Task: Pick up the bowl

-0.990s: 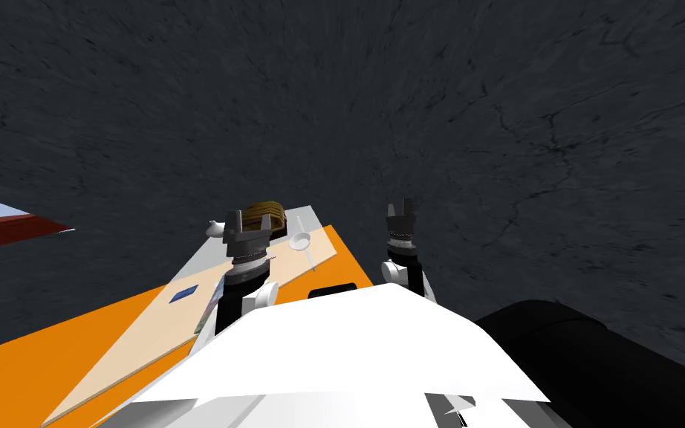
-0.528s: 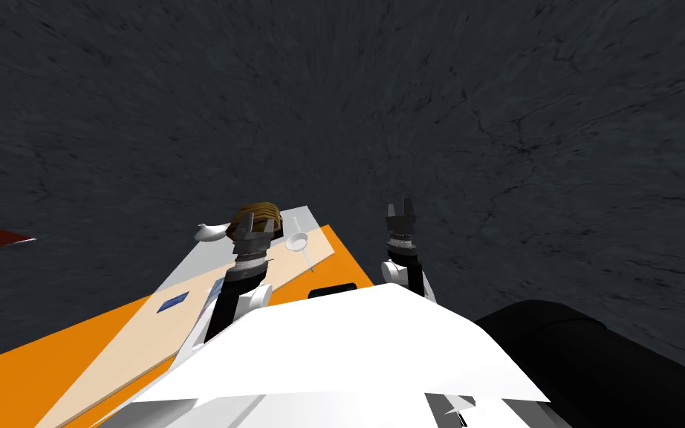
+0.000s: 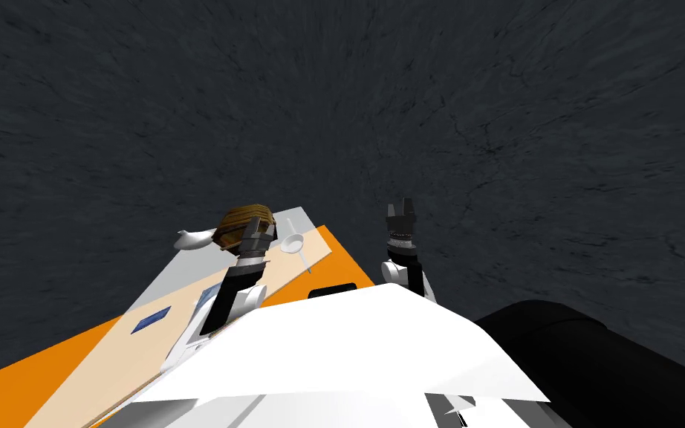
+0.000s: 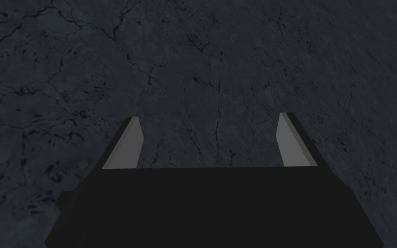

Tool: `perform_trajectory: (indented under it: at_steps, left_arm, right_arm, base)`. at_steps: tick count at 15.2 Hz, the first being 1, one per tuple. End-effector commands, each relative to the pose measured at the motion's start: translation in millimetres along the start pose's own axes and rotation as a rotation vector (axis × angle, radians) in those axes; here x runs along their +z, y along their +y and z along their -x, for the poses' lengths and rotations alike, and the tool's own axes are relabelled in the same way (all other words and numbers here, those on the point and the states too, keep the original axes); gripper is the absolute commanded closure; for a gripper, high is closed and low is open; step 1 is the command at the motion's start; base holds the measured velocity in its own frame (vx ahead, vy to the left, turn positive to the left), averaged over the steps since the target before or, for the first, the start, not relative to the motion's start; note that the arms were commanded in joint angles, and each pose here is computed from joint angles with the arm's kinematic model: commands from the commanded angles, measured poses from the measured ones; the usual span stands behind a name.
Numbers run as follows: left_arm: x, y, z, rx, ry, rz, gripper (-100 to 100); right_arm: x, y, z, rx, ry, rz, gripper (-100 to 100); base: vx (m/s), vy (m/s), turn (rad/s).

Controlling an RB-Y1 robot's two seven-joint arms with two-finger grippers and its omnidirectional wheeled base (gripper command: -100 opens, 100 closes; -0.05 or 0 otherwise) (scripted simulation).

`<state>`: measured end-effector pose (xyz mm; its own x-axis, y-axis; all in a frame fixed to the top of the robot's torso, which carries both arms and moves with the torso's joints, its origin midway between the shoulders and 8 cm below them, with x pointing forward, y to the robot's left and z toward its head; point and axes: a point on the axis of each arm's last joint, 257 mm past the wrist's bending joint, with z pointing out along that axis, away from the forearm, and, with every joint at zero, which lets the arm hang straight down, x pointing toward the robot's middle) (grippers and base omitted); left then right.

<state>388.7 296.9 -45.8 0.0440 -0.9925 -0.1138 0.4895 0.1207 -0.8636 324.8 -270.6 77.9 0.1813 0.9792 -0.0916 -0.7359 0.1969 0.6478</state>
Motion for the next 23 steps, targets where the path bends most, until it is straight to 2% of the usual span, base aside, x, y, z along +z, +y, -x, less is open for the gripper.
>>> perform_trajectory:
  at_steps: [1,2,4,5,6,7,9,10,11,12,13,14,16,17,19,20,22,23]
  left_arm:
    - [0.7,6,2.2,0.003,-0.004,0.027,-100]
    - [-0.2,21,11.0,0.01,-0.013,0.071,-100]
    - [-0.4,24,11.5,0.01,-0.015,0.084,-100]
    - [-2.2,40,21.4,0.016,-0.028,0.132,-100]
    - [-2.6,43,21.9,0.016,-0.029,0.143,-100]
    - [-5.0,58,32.5,0.022,-0.044,0.186,-100]
    - [-5.9,62,33.2,0.021,-0.047,0.203,-100]
    - [-9.6,78,44.8,0.026,-0.065,0.254,-100]
    - [-10.4,81,45.4,0.026,-0.067,0.266,-100]
    - [-14.4,95,57.3,0.029,-0.086,0.308,-100]
    - [-16.1,100,58.1,0.028,-0.089,0.328,-100]
    - [-20.5,112,70.4,0.03,-0.109,0.365,-100]
    - [-23.5,120,71.6,0.029,-0.114,0.395,-100]
    - [-29.1,132,84.3,0.029,-0.137,0.435,-100]
    - [-32.2,138,85.4,0.028,-0.142,0.461,-100]
    - [-38.8,151,98.3,0.027,-0.166,0.501,-100]
    - [-42.4,157,99.2,0.026,-0.171,0.528,-100]
    - [-50.1,169,112.2,0.022,-0.198,0.569,-100]
  right_arm:
    - [0.0,0,0,0.0,0.0,0.0,0]
    - [0.0,0,0,0.0,0.0,0.0,0]
    - [0.0,0,0,0.0,0.0,0.0,0]
    - [0.0,0,0,0.0,0.0,0.0,0]
    - [0.0,0,0,0.0,0.0,0.0,0]
    - [0.0,0,0,0.0,0.0,0.0,0]
    - [0.0,0,0,0.0,0.0,0.0,0]
    - [0.0,0,0,0.0,0.0,0.0,0]
    - [0.0,0,0,0.0,0.0,0.0,0]
    - [0.0,0,0,0.0,0.0,0.0,0]
    - [0.0,0,0,0.0,0.0,0.0,0]
    - [0.0,0,0,0.0,0.0,0.0,0]
    - [0.0,0,0,0.0,0.0,0.0,0]
    - [0.0,0,0,0.0,0.0,0.0,0]
    - [0.0,0,0,0.0,0.0,0.0,0]
    - [0.0,0,0,0.0,0.0,0.0,0]
    - [0.0,0,0,0.0,0.0,0.0,0]
    - [0.0,0,0,0.0,0.0,0.0,0]
  base:
    - [-0.014,0.015,-0.034]
    - [-0.014,0.011,-0.111]
    - [-0.012,0.012,-0.097]
    - [-0.014,0.009,-0.15]
    - [-0.016,0.013,-0.159]
    - [-0.019,0.016,-0.204]
    - [-0.016,0.019,-0.095]
    - [-0.012,0.014,-0.105]
    - [-0.012,0.014,-0.146]
    - [-0.018,0.016,-0.252]
    - [-0.02,0.023,-0.207]
    - [-0.018,0.028,-0.199]
    - [-0.015,0.023,-0.101]
    - [-0.016,0.014,-0.15]
    - [-0.014,0.017,-0.114]
    - [-0.014,0.016,-0.134]
    - [-0.014,0.019,-0.115]
    - [-0.013,0.015,-0.174]
